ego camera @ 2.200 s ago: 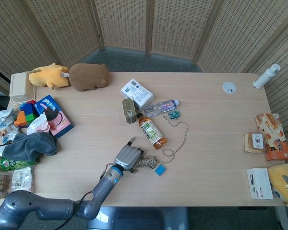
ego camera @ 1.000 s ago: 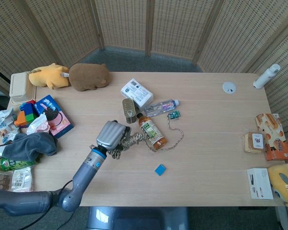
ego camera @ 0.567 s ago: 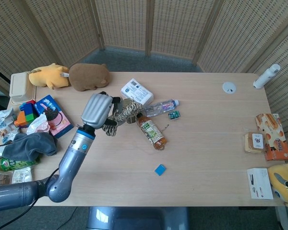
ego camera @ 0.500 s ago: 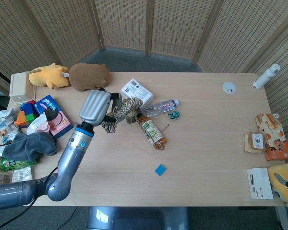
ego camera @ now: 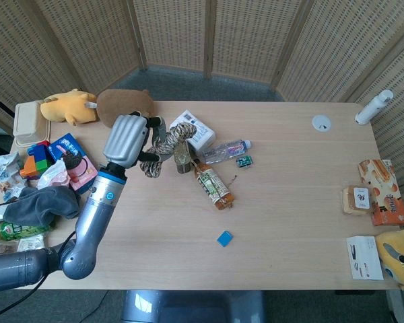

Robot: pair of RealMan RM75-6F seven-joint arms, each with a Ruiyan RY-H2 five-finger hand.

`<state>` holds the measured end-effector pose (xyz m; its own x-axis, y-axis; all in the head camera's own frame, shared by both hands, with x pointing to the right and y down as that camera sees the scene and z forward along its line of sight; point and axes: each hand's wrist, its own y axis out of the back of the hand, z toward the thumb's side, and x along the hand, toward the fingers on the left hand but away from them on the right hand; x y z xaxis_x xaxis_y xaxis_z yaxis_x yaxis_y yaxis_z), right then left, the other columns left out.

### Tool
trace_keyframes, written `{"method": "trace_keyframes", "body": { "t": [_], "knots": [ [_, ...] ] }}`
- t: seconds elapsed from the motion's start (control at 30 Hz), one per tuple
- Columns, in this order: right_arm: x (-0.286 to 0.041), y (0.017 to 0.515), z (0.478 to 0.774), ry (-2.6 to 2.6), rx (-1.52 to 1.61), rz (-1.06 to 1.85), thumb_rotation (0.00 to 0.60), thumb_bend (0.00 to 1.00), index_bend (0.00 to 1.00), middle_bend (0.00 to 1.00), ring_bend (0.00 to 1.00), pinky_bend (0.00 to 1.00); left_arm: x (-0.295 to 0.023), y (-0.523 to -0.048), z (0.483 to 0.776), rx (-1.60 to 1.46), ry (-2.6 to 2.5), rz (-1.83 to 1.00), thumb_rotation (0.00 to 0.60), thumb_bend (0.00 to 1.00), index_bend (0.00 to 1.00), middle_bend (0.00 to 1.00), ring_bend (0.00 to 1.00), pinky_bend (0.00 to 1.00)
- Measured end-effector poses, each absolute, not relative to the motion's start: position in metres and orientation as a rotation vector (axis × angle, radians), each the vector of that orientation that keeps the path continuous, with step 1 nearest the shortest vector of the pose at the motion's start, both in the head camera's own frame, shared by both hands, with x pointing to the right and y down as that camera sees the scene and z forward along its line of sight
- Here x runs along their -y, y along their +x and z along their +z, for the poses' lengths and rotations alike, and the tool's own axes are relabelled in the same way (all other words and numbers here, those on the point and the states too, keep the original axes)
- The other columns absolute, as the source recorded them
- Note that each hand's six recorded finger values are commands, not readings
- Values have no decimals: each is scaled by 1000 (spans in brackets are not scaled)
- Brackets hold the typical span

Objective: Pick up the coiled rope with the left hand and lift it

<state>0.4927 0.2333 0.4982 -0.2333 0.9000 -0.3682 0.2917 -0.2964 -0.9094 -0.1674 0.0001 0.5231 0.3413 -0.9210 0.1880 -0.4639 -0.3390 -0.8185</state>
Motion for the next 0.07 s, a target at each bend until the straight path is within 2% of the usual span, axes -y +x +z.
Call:
{"method": "trace_keyframes", "body": {
  "t": [0.07],
  "knots": [
    [-233,492,498,-1515,1437,1563,600,14,0,0,0,0,0,-167,524,-1210,-1941,-878,600,163,694,784,818,464]
  ]
}}
